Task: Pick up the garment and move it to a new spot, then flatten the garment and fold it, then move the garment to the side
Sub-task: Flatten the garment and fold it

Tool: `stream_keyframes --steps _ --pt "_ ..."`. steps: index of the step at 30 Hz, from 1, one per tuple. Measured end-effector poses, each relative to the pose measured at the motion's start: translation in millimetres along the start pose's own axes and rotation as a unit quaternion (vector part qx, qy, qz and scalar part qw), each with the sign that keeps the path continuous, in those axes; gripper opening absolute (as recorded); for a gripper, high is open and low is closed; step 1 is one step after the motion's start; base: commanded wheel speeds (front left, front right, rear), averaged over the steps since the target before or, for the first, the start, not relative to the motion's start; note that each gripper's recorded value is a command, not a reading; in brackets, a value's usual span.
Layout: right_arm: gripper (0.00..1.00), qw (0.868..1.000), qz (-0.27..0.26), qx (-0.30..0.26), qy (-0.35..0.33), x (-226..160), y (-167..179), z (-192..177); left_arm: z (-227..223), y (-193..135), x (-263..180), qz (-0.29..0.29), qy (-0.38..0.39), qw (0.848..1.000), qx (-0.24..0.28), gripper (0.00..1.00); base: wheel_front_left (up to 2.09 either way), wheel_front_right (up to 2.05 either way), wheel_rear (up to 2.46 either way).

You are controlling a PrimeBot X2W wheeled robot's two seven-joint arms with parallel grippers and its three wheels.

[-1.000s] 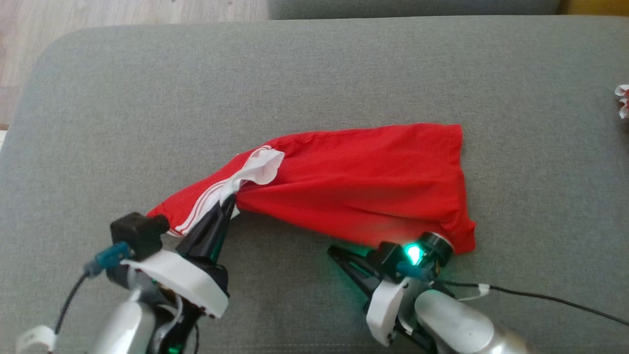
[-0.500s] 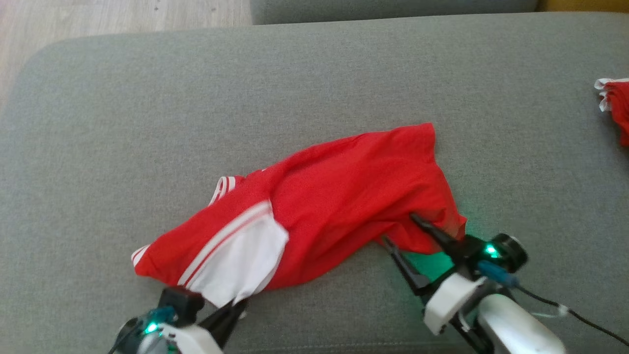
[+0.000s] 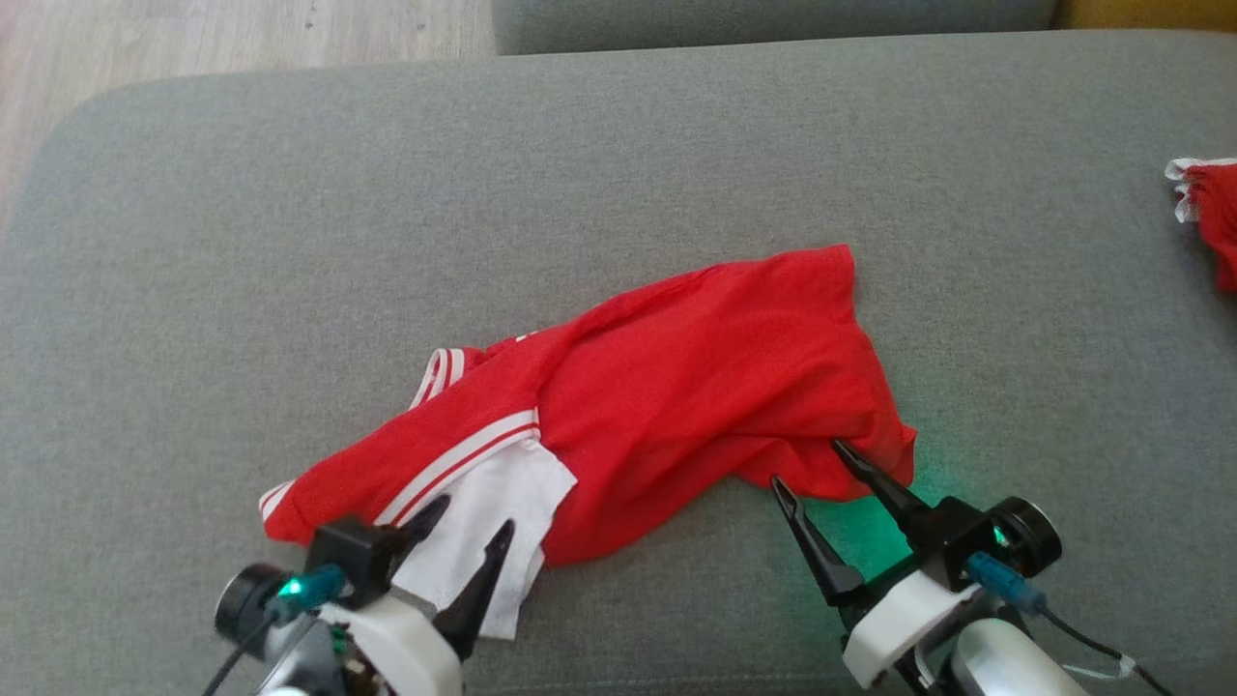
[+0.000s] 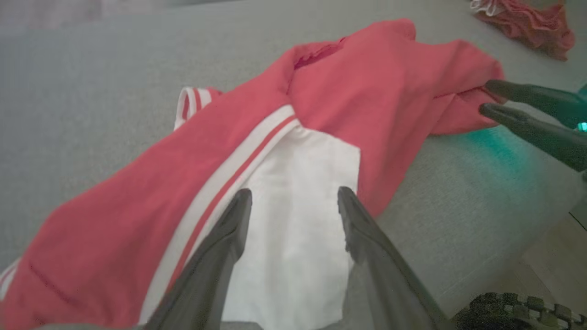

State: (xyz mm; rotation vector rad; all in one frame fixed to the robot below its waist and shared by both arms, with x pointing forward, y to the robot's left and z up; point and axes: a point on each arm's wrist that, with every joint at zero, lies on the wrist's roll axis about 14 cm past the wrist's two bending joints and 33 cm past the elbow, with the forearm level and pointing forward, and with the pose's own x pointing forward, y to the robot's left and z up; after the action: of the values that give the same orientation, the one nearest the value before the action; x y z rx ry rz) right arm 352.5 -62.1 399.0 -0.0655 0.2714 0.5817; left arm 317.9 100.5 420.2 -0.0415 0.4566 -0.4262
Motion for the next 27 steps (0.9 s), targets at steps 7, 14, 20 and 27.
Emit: stream_keyframes --steps 7,14,20,27 --pt "1.0 1.0 -0.003 0.003 0.0 -1 0 -1 -2 -14 13 -0.017 0.013 0.998 0.051 1.0 0.0 0.0 0.0" --pt "1.0 0.999 -0.032 0.011 0.001 -6 -18 -3 -19 -24 8 -0.011 0.032 0.999 0.018 1.0 0.0 0.0 0.0" --pt "1.0 0.999 -0.03 0.019 0.013 -10 -12 -12 -54 -33 -19 0.005 0.084 0.996 -0.029 1.0 0.0 0.0 0.0" --pt "1.0 0.999 -0.024 0.021 0.014 -6 -10 -13 -62 -32 -16 0.028 0.092 0.993 -0.06 1.0 0.0 0.0 0.0"
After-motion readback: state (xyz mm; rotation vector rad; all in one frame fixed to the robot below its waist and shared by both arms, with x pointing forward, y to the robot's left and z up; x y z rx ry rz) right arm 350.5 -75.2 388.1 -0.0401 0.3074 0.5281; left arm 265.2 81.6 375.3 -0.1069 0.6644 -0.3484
